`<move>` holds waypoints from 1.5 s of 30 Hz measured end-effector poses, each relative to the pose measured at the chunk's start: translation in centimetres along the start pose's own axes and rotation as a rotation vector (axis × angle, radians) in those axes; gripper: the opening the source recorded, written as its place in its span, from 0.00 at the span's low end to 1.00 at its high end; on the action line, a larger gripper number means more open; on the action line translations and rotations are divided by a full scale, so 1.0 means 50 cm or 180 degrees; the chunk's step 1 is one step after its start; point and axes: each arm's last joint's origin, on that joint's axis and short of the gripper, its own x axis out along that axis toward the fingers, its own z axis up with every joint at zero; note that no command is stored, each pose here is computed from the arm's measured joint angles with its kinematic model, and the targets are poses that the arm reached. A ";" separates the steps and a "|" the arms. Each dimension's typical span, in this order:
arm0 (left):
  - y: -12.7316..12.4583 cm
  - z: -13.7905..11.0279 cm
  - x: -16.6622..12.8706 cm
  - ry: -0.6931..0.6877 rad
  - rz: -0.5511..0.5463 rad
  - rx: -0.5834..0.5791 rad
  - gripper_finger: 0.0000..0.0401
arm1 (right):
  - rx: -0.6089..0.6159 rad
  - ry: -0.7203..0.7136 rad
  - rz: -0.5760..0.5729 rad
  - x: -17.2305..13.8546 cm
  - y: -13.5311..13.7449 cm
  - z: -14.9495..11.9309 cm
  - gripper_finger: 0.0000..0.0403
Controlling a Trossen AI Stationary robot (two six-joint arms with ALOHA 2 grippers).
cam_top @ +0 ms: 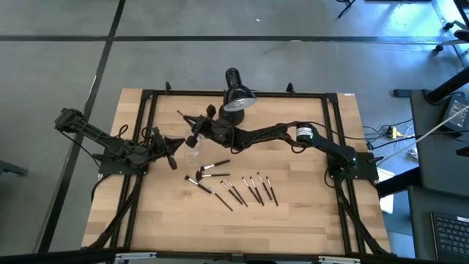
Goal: Sort items
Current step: Put the eyeshadow brush into the transparent organizer, then put the powder brush into the transparent organizer
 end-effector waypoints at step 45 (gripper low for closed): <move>-0.005 0.000 0.000 0.0080 -0.0270 -0.0295 0.01 | -0.1187 0.3242 0.1320 -0.371 0.227 0.135 0.27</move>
